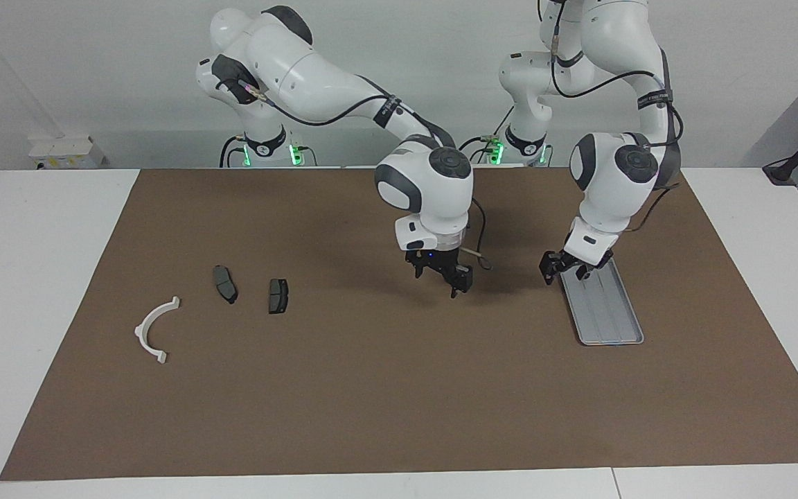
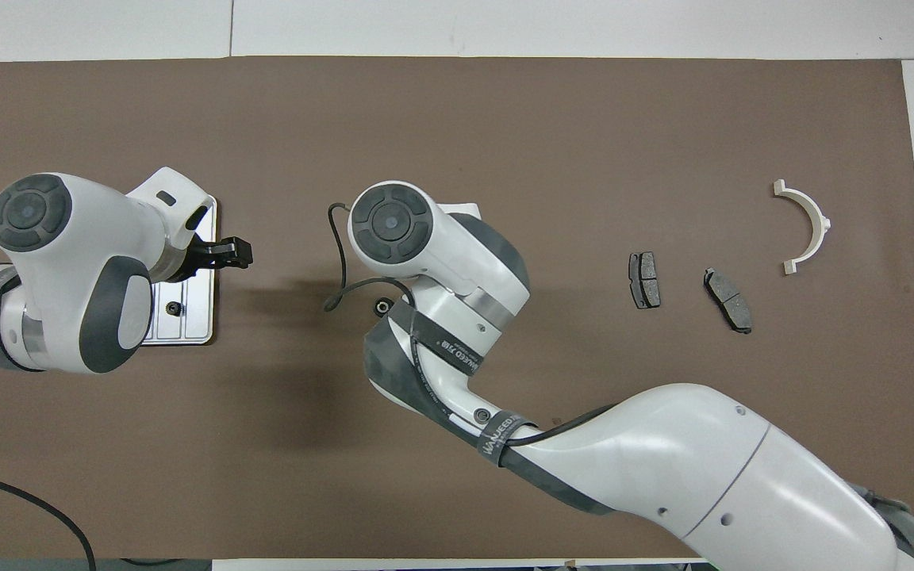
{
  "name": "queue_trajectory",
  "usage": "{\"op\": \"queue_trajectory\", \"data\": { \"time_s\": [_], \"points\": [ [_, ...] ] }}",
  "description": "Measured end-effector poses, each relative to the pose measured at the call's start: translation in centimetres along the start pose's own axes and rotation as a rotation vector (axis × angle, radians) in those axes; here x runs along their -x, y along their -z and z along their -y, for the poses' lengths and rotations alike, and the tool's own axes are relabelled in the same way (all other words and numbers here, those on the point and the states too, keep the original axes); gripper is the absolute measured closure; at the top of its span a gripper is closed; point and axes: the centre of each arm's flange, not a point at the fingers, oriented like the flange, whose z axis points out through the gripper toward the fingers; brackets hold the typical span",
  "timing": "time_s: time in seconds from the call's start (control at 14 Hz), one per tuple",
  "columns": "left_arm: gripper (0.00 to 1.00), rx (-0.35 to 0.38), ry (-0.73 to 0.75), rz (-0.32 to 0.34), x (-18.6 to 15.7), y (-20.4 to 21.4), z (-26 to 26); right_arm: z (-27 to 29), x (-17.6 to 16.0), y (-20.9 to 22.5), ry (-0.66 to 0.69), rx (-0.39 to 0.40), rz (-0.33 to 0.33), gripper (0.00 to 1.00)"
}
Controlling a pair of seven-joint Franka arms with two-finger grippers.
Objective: Pick bearing gear from pile to tray
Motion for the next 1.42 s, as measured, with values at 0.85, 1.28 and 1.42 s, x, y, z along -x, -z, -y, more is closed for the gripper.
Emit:
{"op": "queue_trajectory", "data": {
  "time_s": [0.85, 1.28, 1.42],
  "points": [
    [0.19, -0.015, 0.147, 0.044, 8.4, -8.1, -19.4, -15.3, -22.1, 7.7, 0.499, 0.039, 0.084, 0.00],
    [0.29, -0.017, 0.152, 0.042, 8.2, -8.1, -19.2, -19.1, -25.1, 11.2, 0.687, 0.065, 0.037, 0.00],
    [0.38, -0.018, 0.152, 0.043, 8.2, -8.1, -19.2, -20.0, -24.9, 12.8, 0.716, 0.061, 0.033, 0.00]
  ]
}}
